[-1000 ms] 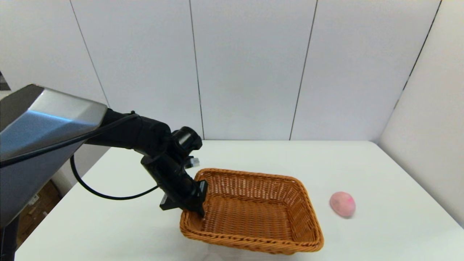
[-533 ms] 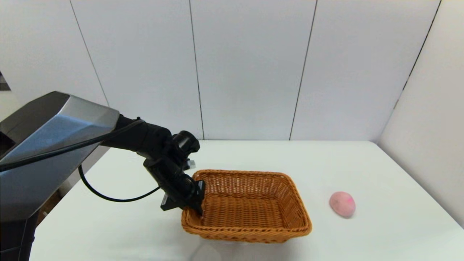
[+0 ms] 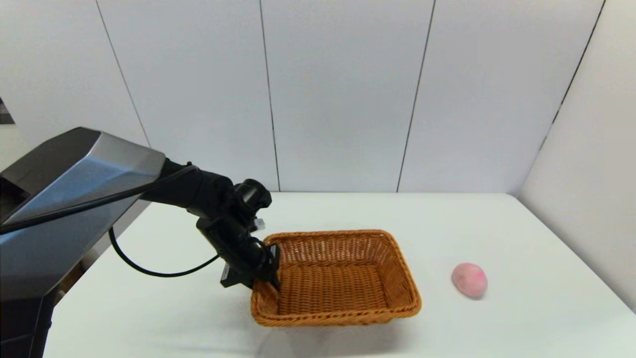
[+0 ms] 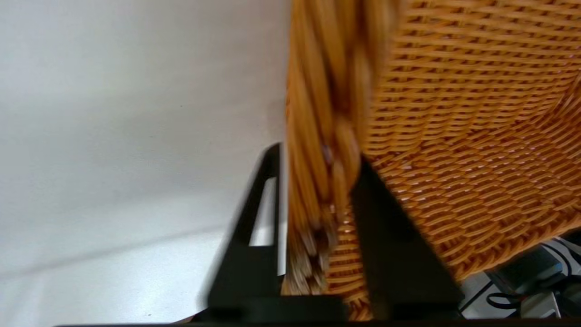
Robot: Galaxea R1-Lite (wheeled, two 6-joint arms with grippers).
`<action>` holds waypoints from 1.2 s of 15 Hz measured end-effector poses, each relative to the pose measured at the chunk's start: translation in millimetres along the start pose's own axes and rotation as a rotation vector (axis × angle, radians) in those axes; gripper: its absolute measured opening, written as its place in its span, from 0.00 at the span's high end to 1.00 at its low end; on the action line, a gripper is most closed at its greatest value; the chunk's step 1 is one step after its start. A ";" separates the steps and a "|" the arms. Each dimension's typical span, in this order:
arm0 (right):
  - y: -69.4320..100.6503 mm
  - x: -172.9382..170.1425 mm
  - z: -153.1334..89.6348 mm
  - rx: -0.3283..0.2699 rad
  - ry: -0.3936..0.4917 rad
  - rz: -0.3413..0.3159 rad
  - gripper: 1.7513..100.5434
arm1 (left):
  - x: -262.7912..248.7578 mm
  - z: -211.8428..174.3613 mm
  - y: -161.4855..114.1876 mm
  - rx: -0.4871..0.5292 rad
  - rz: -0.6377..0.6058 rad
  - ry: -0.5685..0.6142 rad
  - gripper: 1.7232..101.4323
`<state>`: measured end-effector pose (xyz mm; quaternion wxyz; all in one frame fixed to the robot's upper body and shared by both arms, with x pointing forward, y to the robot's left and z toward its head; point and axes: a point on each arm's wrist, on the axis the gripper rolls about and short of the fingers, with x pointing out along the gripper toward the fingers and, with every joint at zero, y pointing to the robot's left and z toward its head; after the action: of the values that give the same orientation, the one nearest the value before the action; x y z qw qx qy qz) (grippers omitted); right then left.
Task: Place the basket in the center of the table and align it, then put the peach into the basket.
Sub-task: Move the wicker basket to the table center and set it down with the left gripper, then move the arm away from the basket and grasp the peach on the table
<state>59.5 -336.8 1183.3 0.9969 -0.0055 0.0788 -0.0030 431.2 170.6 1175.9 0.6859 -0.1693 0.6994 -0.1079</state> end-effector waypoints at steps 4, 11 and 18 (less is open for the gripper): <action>0.0 0.0 0.0 0.000 0.000 0.000 0.03 | -8.7 -1.4 -2.8 0.016 -0.007 -0.024 0.42; 0.0 0.0 0.0 -0.001 0.000 0.001 0.03 | -103.9 8.6 34.2 0.017 -0.004 -0.271 0.19; 0.0 0.0 0.0 0.000 0.000 0.000 0.03 | -207.8 -41.7 100.8 -0.027 0.197 -0.443 0.10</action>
<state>59.5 -336.8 1183.3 0.9969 -0.0056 0.0788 -0.0029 381.1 339.9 1330.5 0.8275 -0.1287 0.5465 0.0087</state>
